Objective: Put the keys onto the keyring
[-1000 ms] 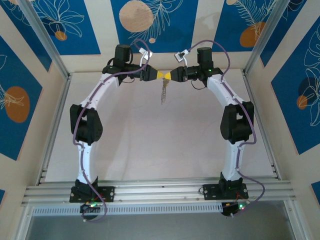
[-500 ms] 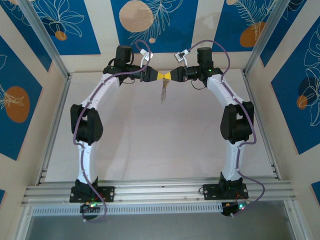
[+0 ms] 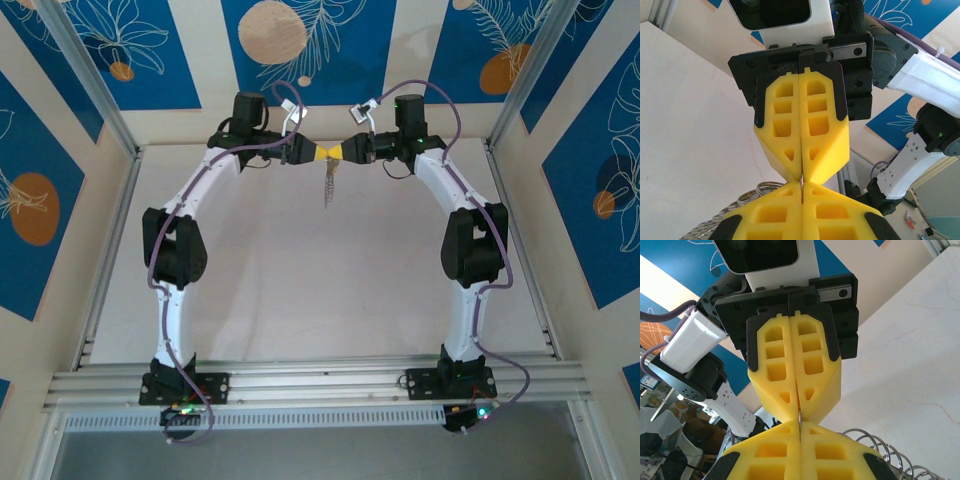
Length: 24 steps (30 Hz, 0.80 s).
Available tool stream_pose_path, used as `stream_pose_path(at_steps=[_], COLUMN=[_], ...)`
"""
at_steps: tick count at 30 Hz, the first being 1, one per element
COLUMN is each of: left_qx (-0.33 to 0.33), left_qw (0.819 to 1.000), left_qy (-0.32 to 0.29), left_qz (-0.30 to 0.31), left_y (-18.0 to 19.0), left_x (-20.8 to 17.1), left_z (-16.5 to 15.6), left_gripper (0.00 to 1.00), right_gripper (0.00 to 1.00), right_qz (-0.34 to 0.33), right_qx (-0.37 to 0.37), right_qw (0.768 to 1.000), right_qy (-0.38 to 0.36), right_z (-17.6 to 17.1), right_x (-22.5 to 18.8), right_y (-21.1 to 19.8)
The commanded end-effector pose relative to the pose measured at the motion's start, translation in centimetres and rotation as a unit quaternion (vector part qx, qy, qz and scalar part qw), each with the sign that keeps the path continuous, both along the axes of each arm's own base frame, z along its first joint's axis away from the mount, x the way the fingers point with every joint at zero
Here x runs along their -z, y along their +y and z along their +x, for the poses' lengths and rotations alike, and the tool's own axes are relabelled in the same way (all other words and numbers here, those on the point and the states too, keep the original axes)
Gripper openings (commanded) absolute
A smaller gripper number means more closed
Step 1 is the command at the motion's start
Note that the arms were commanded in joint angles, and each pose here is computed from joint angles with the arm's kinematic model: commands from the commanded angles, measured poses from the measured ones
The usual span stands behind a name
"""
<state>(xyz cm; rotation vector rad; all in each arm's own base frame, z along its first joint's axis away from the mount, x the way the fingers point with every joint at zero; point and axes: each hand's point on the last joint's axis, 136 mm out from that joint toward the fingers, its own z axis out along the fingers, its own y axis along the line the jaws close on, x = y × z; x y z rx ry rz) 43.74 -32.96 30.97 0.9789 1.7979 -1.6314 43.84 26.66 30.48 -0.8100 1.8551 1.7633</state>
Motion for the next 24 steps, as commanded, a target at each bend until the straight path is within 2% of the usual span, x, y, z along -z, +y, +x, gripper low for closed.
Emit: stream_pose_path(at_steps=[1, 5, 9, 15, 24], left_qx=[0.038, 0.016, -0.017, -0.047, -0.064], left_qw=[0.999, 1.0, 0.999, 0.996, 0.992], left_qy=[-0.013, -0.023, -0.036, -0.048, -0.059], left_qz=[-0.013, -0.008, -0.016, -0.053, -0.093], left_y=[-1.8, -2.5, -2.4, -2.1, -1.7], left_x=[-0.6, -0.9, -1.8, -4.1, -7.0], left_z=[-1.5, -1.3, -0.8, -0.6, -1.1], left_gripper=[0.0, 0.0, 0.0, 0.0, 0.0], right_gripper=[0.0, 0.01, 0.21, 0.32, 0.48], right_qz=[0.006, 0.005, 0.018, 0.039, 0.042], right_qx=[-0.004, 0.007, 0.033, 0.064, 0.111], right_qw=[1.0, 1.0, 0.999, 0.997, 0.992], right_qy=[-0.015, -0.013, -0.019, -0.033, -0.039], right_z=[-0.4, -0.2, 0.1, -0.3, -1.1], right_x=[-1.2, -1.5, -2.6, -4.1, -3.1], right_y=[0.0, -0.2, -1.9, -4.2, -5.4])
